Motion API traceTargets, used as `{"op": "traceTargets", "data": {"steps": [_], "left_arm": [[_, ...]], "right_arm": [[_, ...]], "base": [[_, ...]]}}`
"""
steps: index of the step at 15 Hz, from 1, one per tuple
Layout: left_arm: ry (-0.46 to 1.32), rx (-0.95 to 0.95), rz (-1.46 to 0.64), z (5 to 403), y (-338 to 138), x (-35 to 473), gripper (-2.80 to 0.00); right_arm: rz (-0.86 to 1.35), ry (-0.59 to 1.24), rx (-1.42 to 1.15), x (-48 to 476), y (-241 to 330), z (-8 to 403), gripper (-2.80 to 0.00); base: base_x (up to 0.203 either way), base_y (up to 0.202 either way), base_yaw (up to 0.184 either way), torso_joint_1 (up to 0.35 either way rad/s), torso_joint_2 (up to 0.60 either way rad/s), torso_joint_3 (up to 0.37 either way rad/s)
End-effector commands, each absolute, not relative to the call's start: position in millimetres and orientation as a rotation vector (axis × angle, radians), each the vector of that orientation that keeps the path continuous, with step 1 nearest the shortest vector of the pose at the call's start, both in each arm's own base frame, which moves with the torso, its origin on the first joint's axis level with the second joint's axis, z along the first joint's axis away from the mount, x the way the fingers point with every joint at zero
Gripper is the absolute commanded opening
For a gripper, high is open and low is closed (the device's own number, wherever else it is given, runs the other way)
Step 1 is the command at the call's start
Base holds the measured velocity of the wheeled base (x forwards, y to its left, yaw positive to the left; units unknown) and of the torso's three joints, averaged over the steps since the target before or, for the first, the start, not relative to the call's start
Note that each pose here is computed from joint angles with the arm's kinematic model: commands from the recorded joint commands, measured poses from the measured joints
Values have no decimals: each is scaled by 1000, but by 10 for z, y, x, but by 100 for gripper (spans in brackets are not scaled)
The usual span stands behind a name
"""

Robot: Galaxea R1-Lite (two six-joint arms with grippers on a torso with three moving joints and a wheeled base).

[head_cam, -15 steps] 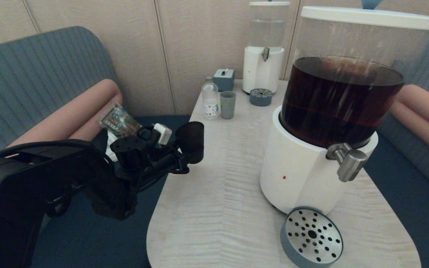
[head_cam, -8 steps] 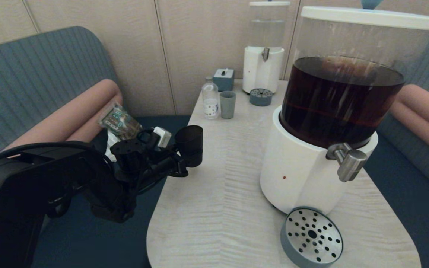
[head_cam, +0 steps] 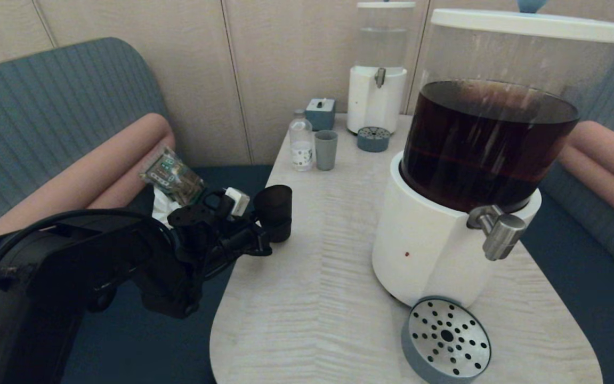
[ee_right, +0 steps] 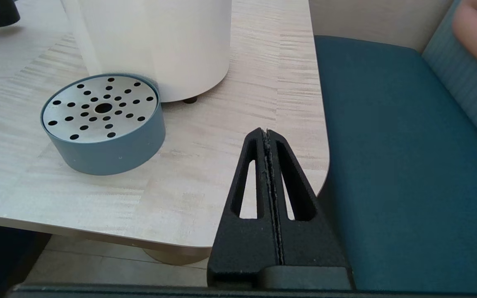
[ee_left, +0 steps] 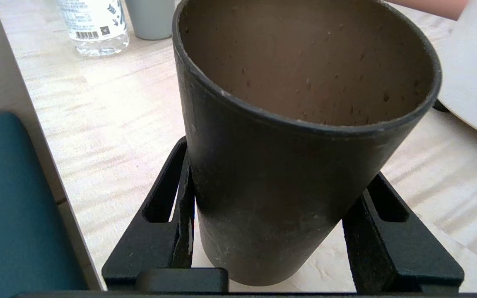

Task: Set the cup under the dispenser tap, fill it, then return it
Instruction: Place the cup next to the water dispenser

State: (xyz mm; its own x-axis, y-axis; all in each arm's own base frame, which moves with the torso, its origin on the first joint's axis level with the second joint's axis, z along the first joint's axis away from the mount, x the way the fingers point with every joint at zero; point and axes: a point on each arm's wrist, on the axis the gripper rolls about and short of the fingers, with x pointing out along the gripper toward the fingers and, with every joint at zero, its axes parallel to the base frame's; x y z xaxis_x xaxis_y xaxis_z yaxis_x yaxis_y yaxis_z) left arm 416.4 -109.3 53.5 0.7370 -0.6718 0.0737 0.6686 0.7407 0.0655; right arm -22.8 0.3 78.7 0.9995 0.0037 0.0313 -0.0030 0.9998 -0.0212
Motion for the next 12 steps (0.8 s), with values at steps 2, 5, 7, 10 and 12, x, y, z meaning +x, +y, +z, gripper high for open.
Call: {"op": "traceTargets", "data": {"steps": [2,5,7,10,12], "left_arm": [[-100,36,-739,504,-1102,4194,-280],[-98,36,-739,478,-1106,4210,-280],[-93,36,-739,447,-1107,4215,-280],[-81,36,-740,396,-1106,4213,-280],[-73,34,-740,360,-1106,4210,-280]], "right_arm": [[3,-22,-22,-220,3,758,-280],[3,-22,-22,-221,4,760,-280],[3,-22,-22,-220,3,758,-280],[4,-23,-22,-221,4,761,-280],[4,-22,-22,-220,4,758,-280]], "base": [[0,0,0,0,0,0],[0,0,0,0,0,0],[0,0,0,0,0,0],[0,0,0,0,0,0],[0,0,0,0,0,0]]}}
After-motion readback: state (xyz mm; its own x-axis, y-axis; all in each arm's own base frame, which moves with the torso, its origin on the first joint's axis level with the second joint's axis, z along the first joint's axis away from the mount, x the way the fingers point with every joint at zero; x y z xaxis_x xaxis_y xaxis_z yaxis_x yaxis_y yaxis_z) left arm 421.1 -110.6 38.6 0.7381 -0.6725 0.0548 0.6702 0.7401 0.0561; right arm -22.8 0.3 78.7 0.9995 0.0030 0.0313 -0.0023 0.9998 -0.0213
